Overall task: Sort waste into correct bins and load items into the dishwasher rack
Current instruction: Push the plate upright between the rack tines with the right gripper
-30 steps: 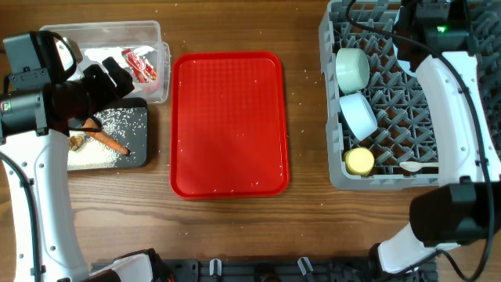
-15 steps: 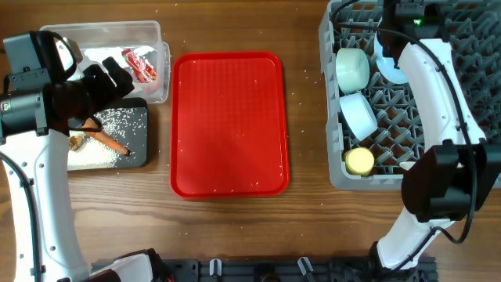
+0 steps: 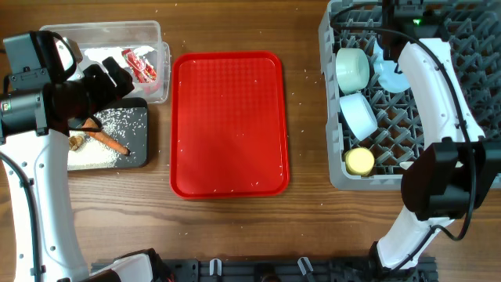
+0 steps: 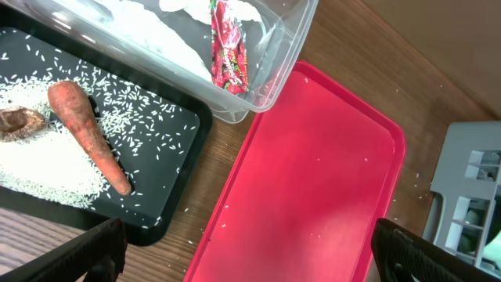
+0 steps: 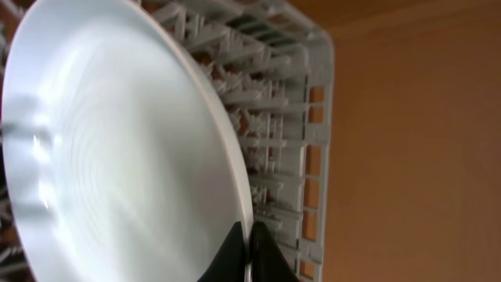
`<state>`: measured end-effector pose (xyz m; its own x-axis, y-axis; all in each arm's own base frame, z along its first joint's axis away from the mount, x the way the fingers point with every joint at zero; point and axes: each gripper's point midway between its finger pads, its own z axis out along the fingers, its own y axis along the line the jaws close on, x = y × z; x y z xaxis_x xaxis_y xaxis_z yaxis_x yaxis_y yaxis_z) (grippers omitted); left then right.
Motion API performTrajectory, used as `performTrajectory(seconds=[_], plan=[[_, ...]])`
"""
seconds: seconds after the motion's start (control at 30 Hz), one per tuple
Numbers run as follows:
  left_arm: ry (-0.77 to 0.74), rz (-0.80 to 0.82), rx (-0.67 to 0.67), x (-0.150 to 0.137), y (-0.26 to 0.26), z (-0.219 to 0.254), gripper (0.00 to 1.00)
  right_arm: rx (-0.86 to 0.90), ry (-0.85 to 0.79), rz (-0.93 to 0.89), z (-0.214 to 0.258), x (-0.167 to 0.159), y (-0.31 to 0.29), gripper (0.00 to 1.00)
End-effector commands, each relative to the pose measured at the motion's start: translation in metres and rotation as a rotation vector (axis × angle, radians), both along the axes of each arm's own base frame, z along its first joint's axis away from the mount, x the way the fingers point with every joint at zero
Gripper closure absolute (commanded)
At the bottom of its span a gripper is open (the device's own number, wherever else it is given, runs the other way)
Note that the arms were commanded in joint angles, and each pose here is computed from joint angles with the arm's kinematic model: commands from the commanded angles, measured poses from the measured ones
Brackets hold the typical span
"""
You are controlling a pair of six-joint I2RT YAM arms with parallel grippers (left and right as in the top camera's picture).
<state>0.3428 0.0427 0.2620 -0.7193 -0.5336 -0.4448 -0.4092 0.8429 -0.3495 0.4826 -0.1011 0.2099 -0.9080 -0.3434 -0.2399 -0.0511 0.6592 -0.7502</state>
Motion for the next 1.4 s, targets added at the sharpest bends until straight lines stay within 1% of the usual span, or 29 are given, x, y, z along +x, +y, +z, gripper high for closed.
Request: performTrajectory(seconds=[0.0,0.13,0.17,0.2,0.23,0.33,0.43,0.47,0.57,0.63,0.7,0.77,0.87,0.93,1.0,1.07,1.13,1.2,1.27,1.37], plan=[[-0.009,0.008,0.002,0.001,0.003,0.003,0.00,0.028,0.087,0.019,-0.016,-0.010,0.005,0.96],[-0.009,0.008,0.002,0.001,0.003,0.003,0.00,0.033,0.150,0.021,-0.022,-0.021,0.005,0.96],[-0.009,0.008,0.002,0.001,0.003,0.003,0.00,0.047,0.162,0.028,-0.025,-0.022,0.007,0.86],[-0.010,0.008,0.003,0.001,0.003,0.003,0.00,0.068,0.146,0.014,-0.026,-0.022,0.009,0.48],[-0.010,0.008,0.003,0.001,0.003,0.003,0.00,0.079,0.121,-0.007,-0.026,-0.022,0.009,0.00],[-0.009,0.008,0.002,0.001,0.003,0.003,0.00,0.111,0.048,-0.061,-0.023,-0.019,0.009,0.00],[-0.009,0.008,0.002,0.001,0.003,0.003,0.00,0.130,-0.025,-0.088,-0.008,-0.018,0.009,0.00],[-0.009,0.008,0.002,0.001,0.003,0.003,0.00,0.138,-0.060,-0.096,0.001,-0.018,0.009,0.00],[-0.009,0.008,0.002,0.001,0.003,0.003,0.00,0.177,-0.240,-0.128,0.046,-0.020,0.008,0.01],[-0.010,0.008,0.003,0.001,0.003,0.003,0.00,0.244,-0.344,-0.111,0.076,-0.025,0.016,0.00],[-0.009,0.008,0.002,0.001,0.003,0.003,0.00,0.426,-0.391,0.026,0.102,-0.031,0.052,0.00],[-0.010,0.008,0.003,0.001,0.003,0.003,0.00,0.673,-0.378,0.219,0.119,-0.044,0.104,0.00],[-0.009,0.008,0.002,0.001,0.003,0.003,0.00,1.055,-0.267,0.505,0.143,-0.090,0.184,0.00],[-0.009,0.008,0.002,0.001,0.003,0.003,0.00,1.228,-0.220,0.624,0.157,-0.109,0.215,0.00],[-0.009,0.008,0.002,0.001,0.003,0.003,0.00,1.328,-0.174,0.692,0.161,-0.119,0.233,0.00],[-0.009,0.008,0.002,0.001,0.003,0.003,0.00,1.361,-0.151,0.654,0.153,-0.120,0.234,0.00],[-0.009,0.008,0.002,0.001,0.003,0.003,0.00,1.353,-0.135,0.580,0.142,-0.119,0.228,0.00],[-0.010,0.008,0.003,0.001,0.003,0.003,0.00,1.342,-0.126,0.555,0.138,-0.120,0.225,0.00],[-0.010,0.008,0.003,0.001,0.003,0.003,0.00,1.369,-0.112,0.506,0.135,-0.123,0.226,0.00],[-0.010,0.008,0.003,0.001,0.003,0.003,0.00,1.354,-0.090,0.491,0.130,-0.126,0.229,0.00]])
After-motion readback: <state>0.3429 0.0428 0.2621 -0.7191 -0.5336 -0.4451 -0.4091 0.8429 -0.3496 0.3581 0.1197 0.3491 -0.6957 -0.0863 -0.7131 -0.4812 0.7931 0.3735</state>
